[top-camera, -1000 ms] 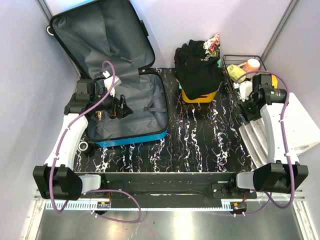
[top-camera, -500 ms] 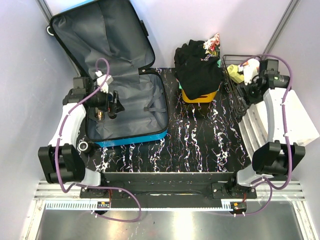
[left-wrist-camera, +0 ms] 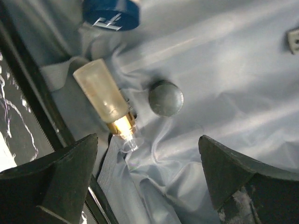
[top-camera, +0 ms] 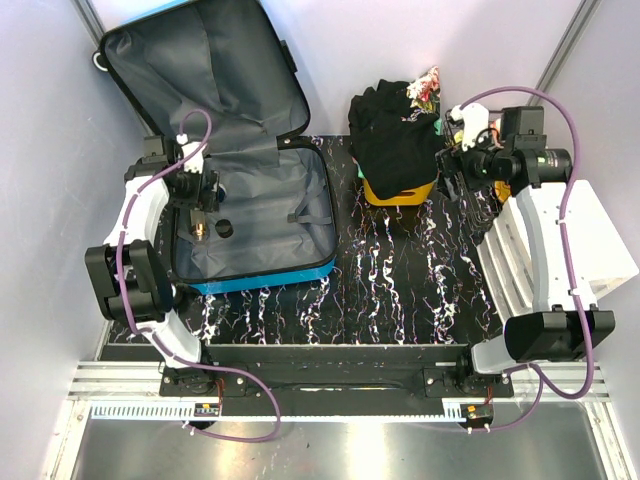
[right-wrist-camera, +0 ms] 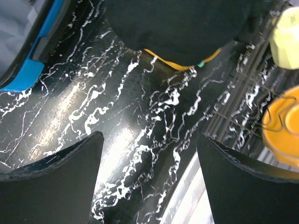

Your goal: Open, take out, and arrange the luggage

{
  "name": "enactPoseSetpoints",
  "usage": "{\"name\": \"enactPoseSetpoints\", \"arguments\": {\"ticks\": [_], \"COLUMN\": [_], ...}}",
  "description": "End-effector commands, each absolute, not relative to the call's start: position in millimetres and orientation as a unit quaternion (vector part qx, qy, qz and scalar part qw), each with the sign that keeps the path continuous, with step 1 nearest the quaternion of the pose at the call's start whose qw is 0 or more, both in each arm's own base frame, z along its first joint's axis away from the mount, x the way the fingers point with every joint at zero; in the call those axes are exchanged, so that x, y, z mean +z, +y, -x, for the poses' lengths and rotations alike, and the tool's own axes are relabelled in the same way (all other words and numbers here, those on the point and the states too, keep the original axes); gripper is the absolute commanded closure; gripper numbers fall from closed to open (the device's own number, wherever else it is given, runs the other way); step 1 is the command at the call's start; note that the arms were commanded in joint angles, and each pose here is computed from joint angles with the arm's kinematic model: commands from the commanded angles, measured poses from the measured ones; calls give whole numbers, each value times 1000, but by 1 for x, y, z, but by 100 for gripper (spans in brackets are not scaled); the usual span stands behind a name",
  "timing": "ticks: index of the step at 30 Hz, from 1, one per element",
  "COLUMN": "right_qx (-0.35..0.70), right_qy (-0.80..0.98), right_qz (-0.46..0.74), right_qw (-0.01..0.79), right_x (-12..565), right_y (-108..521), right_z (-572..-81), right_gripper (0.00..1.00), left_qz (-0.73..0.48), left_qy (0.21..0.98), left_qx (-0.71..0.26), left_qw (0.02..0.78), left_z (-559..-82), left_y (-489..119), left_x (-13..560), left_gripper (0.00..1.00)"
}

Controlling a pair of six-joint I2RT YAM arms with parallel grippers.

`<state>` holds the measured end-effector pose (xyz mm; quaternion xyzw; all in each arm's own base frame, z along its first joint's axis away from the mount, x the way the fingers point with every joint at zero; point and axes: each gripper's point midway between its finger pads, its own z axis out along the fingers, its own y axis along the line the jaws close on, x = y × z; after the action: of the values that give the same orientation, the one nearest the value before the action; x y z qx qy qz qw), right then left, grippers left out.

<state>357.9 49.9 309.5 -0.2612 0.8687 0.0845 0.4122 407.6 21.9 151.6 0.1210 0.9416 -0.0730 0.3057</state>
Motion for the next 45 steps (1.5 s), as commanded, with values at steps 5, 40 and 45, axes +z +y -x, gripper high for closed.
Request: {"name": "enactPoseSetpoints", "arguments": {"ticks": [5,40,45], "right_qx": [122,212,215], "right_qy": [824,730,625], "right_qz": [308,412,482], "right_qw": [460,503,575], "right_x": [305,312,337], "right_y": [83,133,169], "right_z": [-371,-371,-361], "right_gripper": [10,4,4], "left_qz": [137,233,184], "left_qy": [952,921,923], "left_qx": [36,11,-151], "left_qw": [272,313,301], "left_z": [-414,-437,-412], "left_y": [71,44,-20], "left_x": [114,144,196], "left_gripper": [20,100,100]}}
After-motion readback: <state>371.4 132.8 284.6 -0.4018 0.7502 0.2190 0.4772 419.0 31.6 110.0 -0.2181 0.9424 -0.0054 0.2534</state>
